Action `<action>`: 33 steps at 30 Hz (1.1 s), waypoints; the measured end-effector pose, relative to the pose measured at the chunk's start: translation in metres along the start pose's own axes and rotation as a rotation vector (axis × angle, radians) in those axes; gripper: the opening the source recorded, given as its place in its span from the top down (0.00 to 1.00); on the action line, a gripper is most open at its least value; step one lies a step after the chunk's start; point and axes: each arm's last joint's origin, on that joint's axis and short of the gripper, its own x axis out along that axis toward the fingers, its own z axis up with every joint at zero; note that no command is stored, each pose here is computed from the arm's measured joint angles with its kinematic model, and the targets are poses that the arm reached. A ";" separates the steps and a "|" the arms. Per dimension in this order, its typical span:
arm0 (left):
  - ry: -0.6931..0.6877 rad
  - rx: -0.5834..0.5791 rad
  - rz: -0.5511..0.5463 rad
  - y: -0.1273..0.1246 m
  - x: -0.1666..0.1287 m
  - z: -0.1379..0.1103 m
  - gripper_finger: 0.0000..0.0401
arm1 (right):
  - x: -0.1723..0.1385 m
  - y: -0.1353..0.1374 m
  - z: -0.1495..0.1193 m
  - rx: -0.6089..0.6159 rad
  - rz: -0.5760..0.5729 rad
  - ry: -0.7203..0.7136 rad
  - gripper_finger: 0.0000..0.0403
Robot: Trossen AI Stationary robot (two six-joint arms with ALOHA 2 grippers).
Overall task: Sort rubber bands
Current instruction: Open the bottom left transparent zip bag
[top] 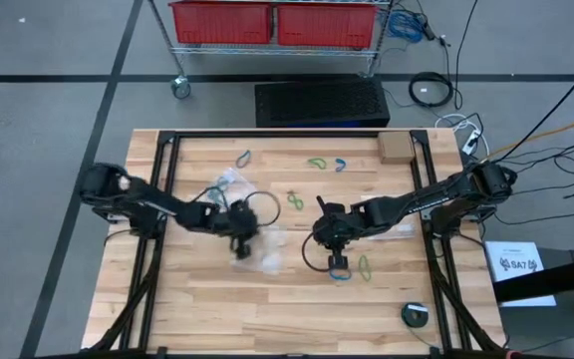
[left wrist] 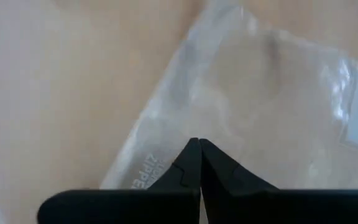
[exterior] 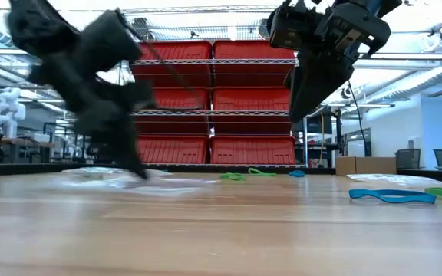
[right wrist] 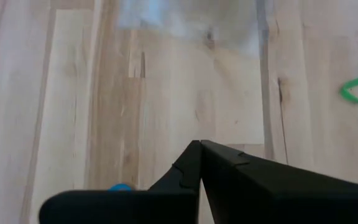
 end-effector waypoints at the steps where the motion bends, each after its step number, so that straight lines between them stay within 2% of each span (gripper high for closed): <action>1: -0.054 -0.001 0.017 0.004 0.006 0.008 0.99 | 0.000 0.001 0.000 -0.002 0.002 0.000 1.00; 6: -0.257 0.012 0.061 0.019 0.012 0.050 0.99 | 0.000 0.012 0.004 -0.027 0.004 -0.066 1.00; 10: -0.384 0.027 0.059 0.017 -0.016 0.072 0.99 | 0.010 0.025 0.015 -0.025 -0.034 -0.207 0.98; 15: -0.513 0.043 0.092 -0.001 -0.067 0.083 0.99 | 0.042 0.038 0.021 -0.070 -0.028 -0.311 0.84; 21: -0.654 0.098 0.077 -0.030 -0.112 0.083 0.99 | 0.081 0.044 0.030 -0.100 -0.117 -0.318 0.64; 26: -0.638 0.117 0.122 -0.047 -0.119 0.073 0.99 | 0.110 0.051 0.045 -0.119 -0.144 -0.305 0.57; 33: -0.405 0.058 0.278 -0.056 -0.110 0.037 0.99 | 0.151 0.059 0.058 -0.144 -0.161 -0.245 0.59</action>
